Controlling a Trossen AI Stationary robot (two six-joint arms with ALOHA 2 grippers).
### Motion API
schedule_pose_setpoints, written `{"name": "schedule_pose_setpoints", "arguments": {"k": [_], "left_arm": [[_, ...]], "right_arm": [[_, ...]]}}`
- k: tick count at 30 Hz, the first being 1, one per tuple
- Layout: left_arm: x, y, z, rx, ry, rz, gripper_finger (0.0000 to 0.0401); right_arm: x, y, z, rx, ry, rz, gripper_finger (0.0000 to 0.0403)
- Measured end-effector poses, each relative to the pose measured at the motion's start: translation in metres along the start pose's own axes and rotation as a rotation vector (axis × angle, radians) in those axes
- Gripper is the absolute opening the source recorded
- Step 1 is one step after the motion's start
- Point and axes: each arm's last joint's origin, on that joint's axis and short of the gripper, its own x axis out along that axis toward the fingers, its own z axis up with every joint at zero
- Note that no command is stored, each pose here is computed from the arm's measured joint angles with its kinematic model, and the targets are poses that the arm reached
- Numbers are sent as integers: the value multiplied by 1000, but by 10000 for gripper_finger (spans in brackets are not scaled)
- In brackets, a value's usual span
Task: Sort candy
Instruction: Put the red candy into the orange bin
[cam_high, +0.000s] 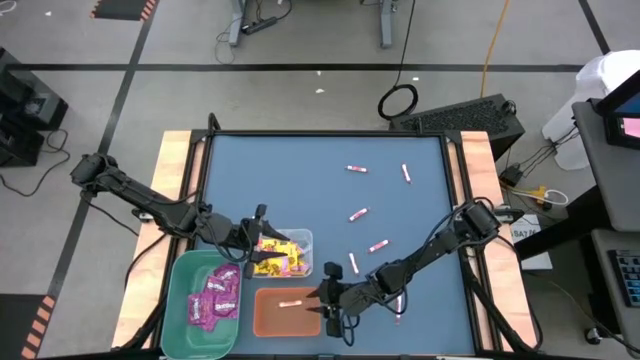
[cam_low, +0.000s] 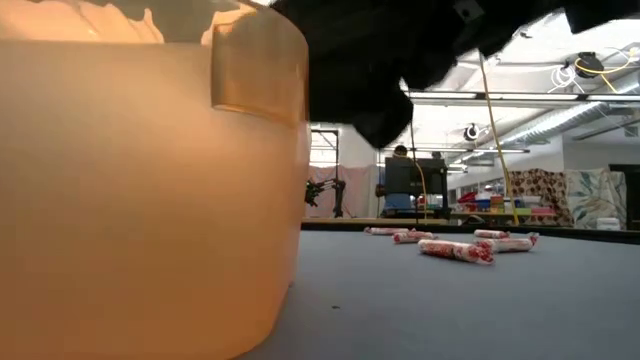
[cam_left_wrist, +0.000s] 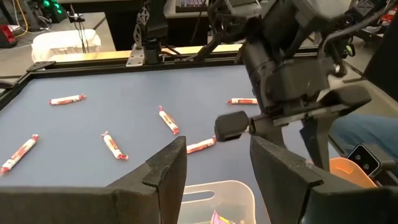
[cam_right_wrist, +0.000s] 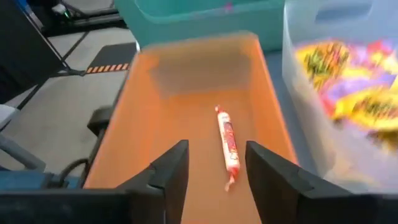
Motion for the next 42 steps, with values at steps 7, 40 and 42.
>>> {"name": "schedule_pose_setpoints", "arguments": {"k": [7, 40, 42], "left_arm": [[0, 0, 0, 0, 1, 0, 183], [0, 0, 1, -9, -7, 0, 183], [0, 0, 1, -8, -7, 0, 183]], "right_arm": [[-33, 12, 30, -40, -45, -23, 156], [-49, -38, -39, 384, 349, -704, 186], [-46, -41, -40, 393, 352, -718, 182]]}}
